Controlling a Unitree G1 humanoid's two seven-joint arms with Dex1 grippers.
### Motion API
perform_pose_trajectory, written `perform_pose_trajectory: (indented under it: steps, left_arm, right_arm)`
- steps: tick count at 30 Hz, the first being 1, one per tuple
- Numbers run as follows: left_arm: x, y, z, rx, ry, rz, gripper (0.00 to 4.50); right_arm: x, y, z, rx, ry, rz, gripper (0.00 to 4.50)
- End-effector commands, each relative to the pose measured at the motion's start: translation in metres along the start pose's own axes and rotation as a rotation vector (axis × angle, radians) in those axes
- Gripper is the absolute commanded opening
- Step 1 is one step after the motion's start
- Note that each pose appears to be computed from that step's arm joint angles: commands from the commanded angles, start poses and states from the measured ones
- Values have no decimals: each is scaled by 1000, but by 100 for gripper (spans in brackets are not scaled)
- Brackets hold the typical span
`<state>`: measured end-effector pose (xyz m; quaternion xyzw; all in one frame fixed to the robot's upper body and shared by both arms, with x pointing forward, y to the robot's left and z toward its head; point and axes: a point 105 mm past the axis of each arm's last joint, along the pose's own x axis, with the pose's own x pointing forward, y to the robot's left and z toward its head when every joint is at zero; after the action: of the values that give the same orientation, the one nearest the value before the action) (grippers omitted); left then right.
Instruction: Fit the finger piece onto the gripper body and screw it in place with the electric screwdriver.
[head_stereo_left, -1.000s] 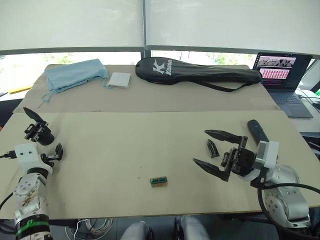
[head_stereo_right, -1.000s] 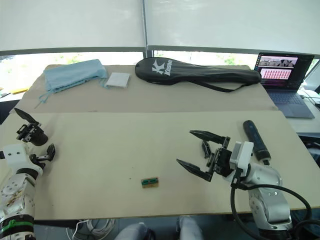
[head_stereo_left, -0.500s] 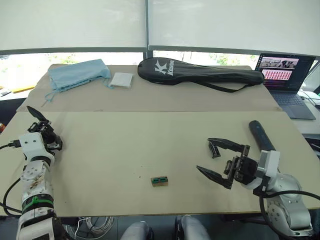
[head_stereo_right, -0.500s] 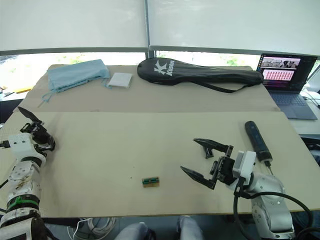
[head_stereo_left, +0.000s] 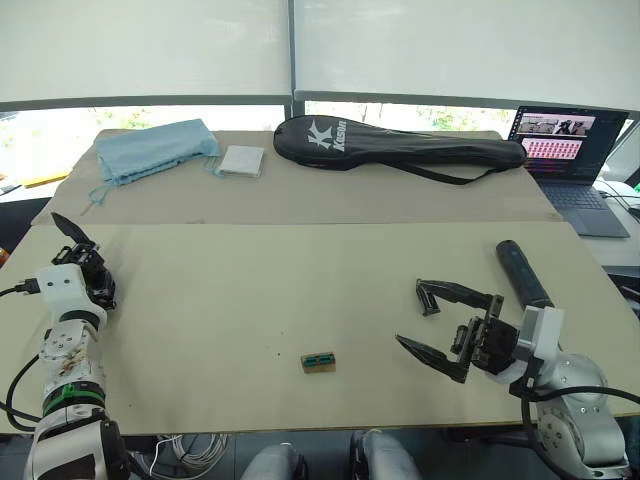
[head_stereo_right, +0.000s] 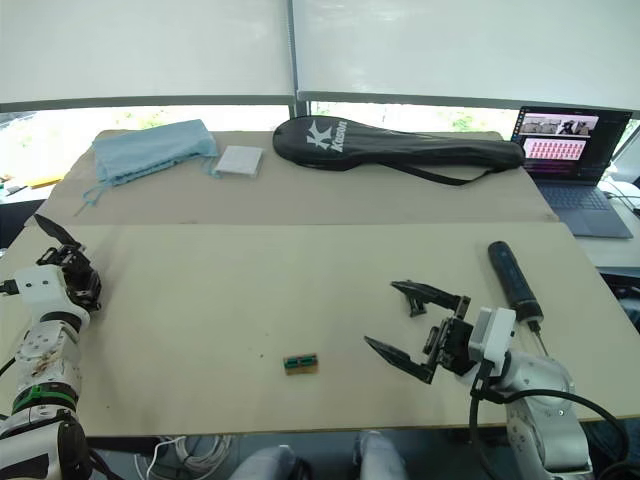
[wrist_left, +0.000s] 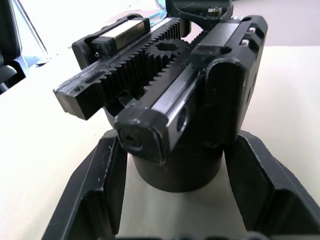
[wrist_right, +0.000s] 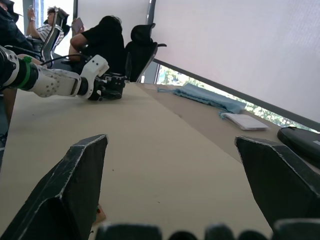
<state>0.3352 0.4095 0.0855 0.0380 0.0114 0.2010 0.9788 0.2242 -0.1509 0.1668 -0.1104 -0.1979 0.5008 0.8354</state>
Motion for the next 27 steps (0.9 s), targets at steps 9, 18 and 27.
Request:
perform_pose_trajectory:
  steps: [9,18,27]
  left_arm:
    - [-27,-44,68,-36,-325,-273,235]
    - [-76,-105,75,17,-328,-529,235]
    - [-111,-165,69,79,-291,-760,235]
  right_arm:
    - [-7,1,5,-33,2,-3,450]
    - [-16,6,5,-19,28,-13,450]
    - [-22,7,8,-18,47,-21,450]
